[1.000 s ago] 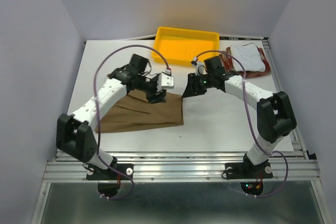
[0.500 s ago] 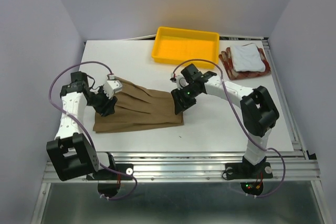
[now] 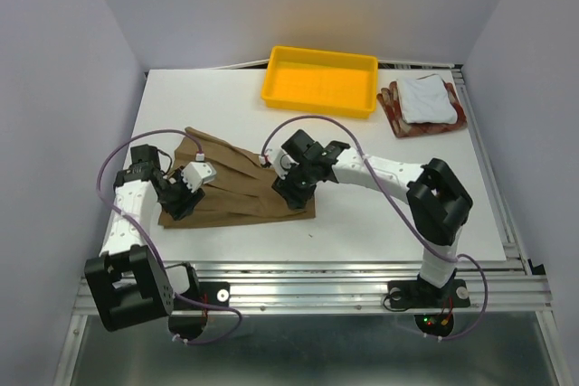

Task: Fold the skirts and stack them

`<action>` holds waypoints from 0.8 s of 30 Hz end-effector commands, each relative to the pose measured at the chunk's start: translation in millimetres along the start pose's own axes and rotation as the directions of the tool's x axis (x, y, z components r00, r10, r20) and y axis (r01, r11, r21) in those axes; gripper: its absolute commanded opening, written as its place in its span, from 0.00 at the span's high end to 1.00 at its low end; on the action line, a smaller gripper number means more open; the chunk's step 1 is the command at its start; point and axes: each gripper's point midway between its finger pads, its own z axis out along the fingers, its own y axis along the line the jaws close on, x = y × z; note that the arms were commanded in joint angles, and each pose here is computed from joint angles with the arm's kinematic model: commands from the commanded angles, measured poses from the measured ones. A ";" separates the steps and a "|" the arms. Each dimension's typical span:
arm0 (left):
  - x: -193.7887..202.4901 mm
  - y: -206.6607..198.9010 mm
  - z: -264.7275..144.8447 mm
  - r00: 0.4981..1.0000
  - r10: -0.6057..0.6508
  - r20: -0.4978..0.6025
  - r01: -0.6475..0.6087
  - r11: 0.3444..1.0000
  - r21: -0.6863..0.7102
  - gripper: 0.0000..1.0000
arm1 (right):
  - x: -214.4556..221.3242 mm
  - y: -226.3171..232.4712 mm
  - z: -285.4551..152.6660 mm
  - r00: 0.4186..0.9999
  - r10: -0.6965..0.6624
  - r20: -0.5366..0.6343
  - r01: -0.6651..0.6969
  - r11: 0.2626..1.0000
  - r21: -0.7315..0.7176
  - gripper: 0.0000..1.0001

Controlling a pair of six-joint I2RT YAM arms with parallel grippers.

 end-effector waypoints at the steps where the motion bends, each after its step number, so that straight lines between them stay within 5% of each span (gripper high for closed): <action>1: 17.1 4.8 16.0 0.996 -0.003 -0.094 0.007 0.999 0.041 0.43 | 3.1 -31.5 25.2 0.996 -0.080 -0.033 0.083 0.992 0.090 0.49; 9: 59.0 13.2 52.0 0.965 -0.024 -0.260 0.033 0.999 0.030 0.65 | 74.3 -31.1 27.3 0.979 -0.043 -0.199 0.067 0.991 0.115 0.66; 15: 36.0 58.7 87.5 0.969 -0.107 -0.223 0.116 0.993 0.027 0.82 | 120.9 -10.5 8.4 0.967 0.022 -0.255 0.003 0.995 0.097 0.99; 19: -3.3 94.7 104.8 0.980 -0.063 -0.187 0.067 0.998 0.011 0.83 | 122.7 19.3 9.0 0.966 0.034 -0.258 -0.051 0.997 -0.059 0.99; 21: -29.6 111.9 112.3 0.987 -0.020 -0.157 0.019 1.000 -0.010 0.78 | 108.8 43.2 7.0 0.973 0.013 -0.229 -0.059 0.979 -0.193 0.72; 24: -74.2 139.4 107.7 0.998 0.001 -0.055 -0.004 0.999 -0.043 0.63 | 49.8 58.0 -13.9 0.996 -0.034 -0.077 0.010 0.957 -0.290 0.54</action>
